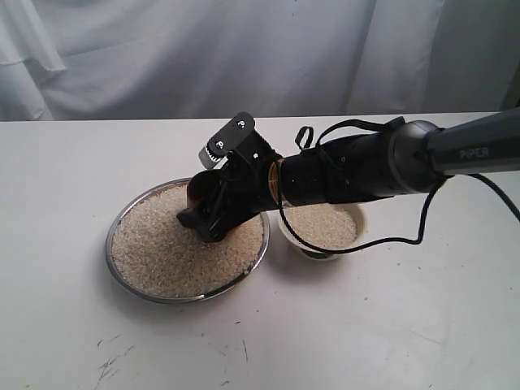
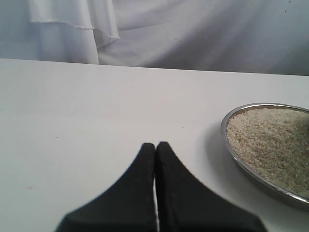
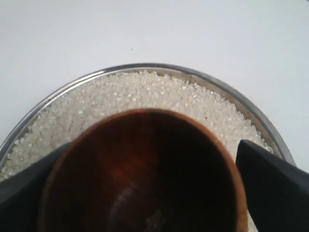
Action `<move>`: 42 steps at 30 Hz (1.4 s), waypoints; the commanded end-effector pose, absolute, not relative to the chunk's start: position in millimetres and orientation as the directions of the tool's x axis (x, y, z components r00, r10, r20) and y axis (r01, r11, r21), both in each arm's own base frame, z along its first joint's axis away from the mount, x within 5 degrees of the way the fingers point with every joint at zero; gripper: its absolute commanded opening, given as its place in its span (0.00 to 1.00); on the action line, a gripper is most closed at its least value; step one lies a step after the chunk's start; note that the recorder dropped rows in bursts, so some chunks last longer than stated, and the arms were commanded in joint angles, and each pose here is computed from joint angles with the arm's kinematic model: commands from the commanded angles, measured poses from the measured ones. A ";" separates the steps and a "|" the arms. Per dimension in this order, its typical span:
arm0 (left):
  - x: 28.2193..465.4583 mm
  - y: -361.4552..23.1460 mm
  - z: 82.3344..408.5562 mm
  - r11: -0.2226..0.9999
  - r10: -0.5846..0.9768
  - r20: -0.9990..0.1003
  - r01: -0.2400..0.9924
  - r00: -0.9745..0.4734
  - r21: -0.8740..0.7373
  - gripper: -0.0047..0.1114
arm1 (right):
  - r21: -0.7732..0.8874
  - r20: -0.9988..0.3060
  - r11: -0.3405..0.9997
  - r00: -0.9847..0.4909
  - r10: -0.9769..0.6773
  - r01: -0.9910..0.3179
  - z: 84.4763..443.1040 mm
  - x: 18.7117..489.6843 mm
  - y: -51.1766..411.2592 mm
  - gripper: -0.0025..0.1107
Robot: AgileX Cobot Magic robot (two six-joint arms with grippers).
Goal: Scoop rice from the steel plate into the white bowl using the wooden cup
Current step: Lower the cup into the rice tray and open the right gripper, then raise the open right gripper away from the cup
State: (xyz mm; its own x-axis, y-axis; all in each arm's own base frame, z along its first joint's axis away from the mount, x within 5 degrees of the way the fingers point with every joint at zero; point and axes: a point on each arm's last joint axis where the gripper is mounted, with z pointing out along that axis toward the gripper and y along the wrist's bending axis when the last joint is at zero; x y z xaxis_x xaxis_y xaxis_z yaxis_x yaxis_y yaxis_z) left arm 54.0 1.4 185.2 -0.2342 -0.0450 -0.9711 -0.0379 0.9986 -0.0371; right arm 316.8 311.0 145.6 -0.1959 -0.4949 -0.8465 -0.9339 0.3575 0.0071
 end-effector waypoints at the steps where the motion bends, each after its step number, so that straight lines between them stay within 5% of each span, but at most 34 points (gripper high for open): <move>1: 54.0 1.5 184.4 0.998 -0.047 -0.973 -0.040 -0.228 -0.039 0.04 | 0.015 -0.877 0.346 -0.178 -0.446 -0.938 160.2 320.5 318.7 0.72; 18: 54.0 1.5 184.4 0.998 -0.047 -0.973 -0.040 -0.228 -0.039 0.04 | 0.065 -0.884 0.303 -0.195 -0.425 -0.951 151.0 319.0 324.3 0.72; 31: 54.0 1.5 184.4 0.998 -0.047 -0.973 -0.040 -0.228 -0.039 0.04 | -0.019 -0.901 0.353 -0.137 -0.410 -0.935 237.7 328.5 279.1 0.72; 42: 54.0 1.5 184.4 0.998 -0.047 -0.973 -0.040 -0.228 -0.039 0.04 | 0.050 -0.892 0.409 -0.225 -0.393 -0.911 264.6 307.3 239.2 0.55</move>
